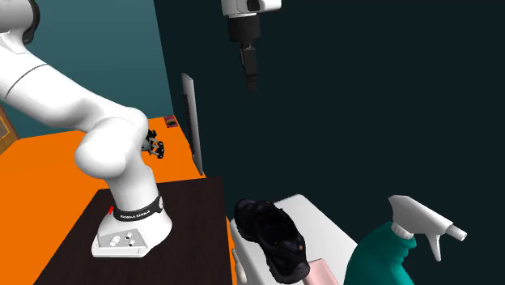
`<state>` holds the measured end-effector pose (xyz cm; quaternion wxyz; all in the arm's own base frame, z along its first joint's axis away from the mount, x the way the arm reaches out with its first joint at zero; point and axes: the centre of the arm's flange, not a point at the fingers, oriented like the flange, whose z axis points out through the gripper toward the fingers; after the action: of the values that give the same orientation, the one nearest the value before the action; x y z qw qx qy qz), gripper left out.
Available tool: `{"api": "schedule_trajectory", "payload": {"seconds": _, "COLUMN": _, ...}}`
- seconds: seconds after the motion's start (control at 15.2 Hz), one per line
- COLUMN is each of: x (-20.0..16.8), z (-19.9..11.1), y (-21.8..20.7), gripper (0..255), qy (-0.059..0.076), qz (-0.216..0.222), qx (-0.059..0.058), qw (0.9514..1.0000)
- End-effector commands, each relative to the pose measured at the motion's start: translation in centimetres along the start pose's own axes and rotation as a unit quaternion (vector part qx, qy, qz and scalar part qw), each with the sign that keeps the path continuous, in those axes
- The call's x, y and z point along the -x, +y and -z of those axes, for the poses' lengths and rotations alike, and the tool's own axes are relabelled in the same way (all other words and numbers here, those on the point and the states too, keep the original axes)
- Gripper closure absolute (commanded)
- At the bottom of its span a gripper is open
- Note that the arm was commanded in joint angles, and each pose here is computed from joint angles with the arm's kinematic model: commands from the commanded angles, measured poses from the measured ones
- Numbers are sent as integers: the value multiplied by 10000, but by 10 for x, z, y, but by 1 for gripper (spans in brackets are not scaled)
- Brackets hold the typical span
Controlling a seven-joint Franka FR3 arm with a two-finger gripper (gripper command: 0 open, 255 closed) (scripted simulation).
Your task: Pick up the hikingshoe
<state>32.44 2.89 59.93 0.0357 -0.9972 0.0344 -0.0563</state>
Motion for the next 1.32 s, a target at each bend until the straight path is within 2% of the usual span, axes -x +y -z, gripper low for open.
{"api": "schedule_trajectory", "payload": {"seconds": 0.0, "x": 0, "z": 0, "y": 0, "gripper": 0, "qy": 0, "qz": 0, "qx": 0, "qw": 10000}}
{"api": "schedule_trajectory", "payload": {"seconds": 0.26, "x": -18, "z": -22, "y": 47, "gripper": 0, "qy": -420, "qz": -8, "qx": 36, "qw": 9991}}
{"api": "schedule_trajectory", "payload": {"seconds": 0.59, "x": -38, "z": -52, "y": 106, "gripper": 0, "qy": -944, "qz": -19, "qx": 80, "qw": 9955}}
{"api": "schedule_trajectory", "payload": {"seconds": 0.92, "x": -54, "z": -82, "y": 165, "gripper": 0, "qy": -1465, "qz": -30, "qx": 125, "qw": 9891}}
{"api": "schedule_trajectory", "payload": {"seconds": 1.25, "x": -68, "z": -114, "y": 224, "gripper": 0, "qy": -1983, "qz": -40, "qx": 169, "qw": 9800}}
